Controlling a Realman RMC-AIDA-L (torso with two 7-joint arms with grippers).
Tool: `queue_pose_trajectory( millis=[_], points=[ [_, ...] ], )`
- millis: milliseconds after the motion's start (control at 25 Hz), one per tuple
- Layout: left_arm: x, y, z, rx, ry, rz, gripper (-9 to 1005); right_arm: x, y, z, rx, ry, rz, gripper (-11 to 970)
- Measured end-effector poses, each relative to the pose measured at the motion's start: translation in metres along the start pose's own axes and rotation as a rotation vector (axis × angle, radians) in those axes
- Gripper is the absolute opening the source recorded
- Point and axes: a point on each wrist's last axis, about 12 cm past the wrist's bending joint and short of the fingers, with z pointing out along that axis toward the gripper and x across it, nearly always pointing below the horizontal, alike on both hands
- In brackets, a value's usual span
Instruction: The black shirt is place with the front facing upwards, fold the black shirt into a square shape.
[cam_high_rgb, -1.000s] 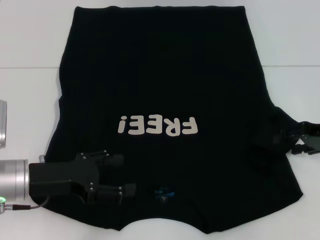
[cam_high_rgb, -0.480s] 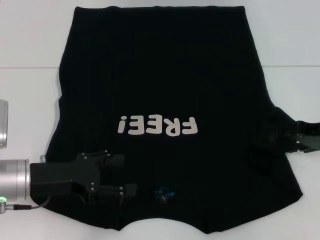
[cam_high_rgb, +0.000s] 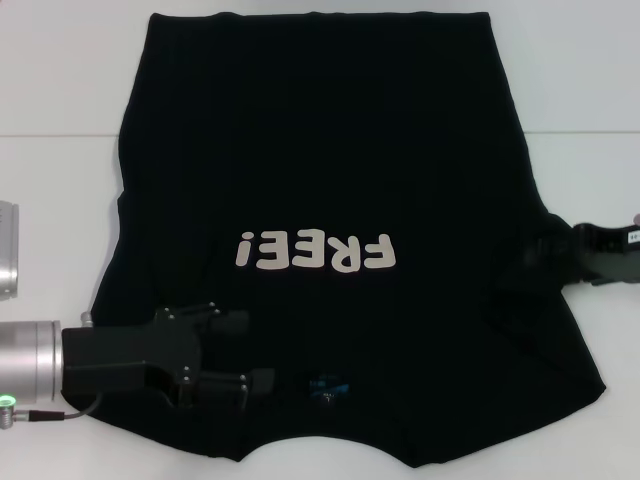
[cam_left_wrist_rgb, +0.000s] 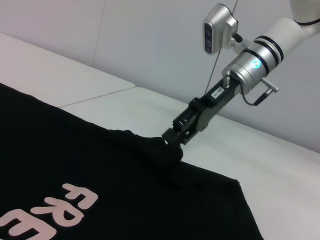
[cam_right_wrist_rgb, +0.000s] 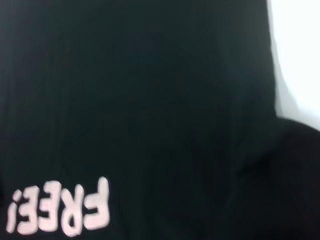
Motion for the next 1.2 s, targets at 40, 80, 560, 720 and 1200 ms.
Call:
queue_pose_trajectory(
  millis=[40,80,560,720,1200],
  points=[
    [0.000,0.000,0.000,0.000,0.000,0.000,920,-0.001,0.001,0.000,-0.008,-0.009,0.000,716],
    [0.000,0.000,0.000,0.000,0.000,-0.001,920,-0.002,0.002,0.000,-0.015,-0.016,0.000,716],
    [0.000,0.000,-0.001,-0.001,0.001,0.001,921,-0.009,0.023,0.007,-0.133,-0.092,-0.056,716],
    [-0.001,0.001,0.000,-0.002,0.001,0.003,921,-0.008,0.030,0.011,-0.173,-0.105,-0.087,716],
    [-0.002,0.003,-0.001,-0.011,0.006,0.006,921,-0.001,0.005,-0.001,-0.132,-0.090,-0.006,716]
  ],
)
